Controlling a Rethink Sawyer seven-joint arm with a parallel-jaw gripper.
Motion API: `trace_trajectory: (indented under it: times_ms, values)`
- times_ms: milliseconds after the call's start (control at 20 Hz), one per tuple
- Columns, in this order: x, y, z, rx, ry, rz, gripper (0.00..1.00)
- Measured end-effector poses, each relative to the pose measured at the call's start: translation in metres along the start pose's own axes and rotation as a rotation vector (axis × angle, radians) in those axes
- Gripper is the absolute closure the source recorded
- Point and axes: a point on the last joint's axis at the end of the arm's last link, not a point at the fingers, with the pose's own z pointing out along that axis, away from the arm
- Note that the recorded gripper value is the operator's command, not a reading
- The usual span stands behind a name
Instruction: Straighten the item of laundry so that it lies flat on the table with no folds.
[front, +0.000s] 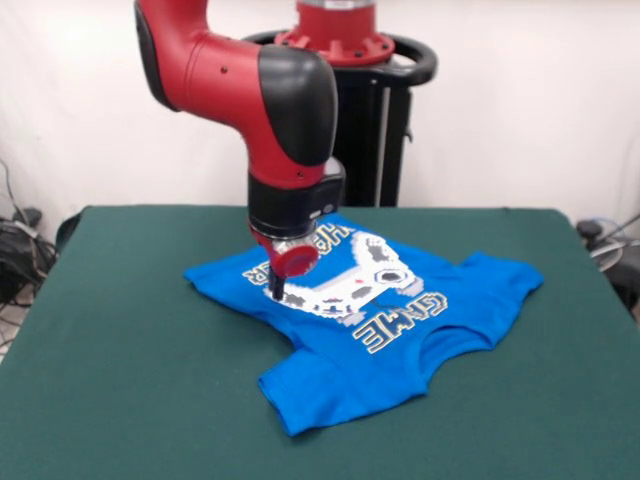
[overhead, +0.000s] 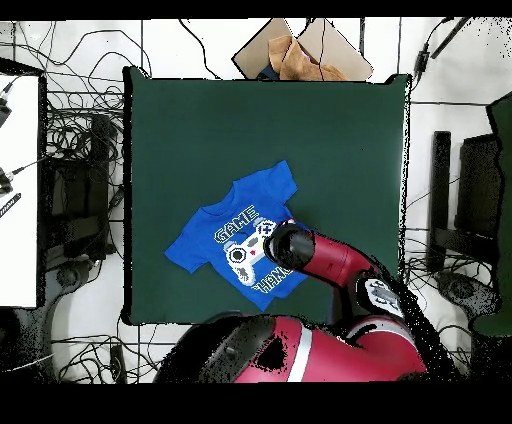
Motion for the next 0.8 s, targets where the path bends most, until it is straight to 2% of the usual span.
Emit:
trace_trajectory:
  times_ms: [450,800]
  values:
    - [0.001,0.003,0.002,-0.001,-0.001,-0.005,1.00]
    - [0.009,-0.002,0.015,0.020,0.016,-0.020,1.00]
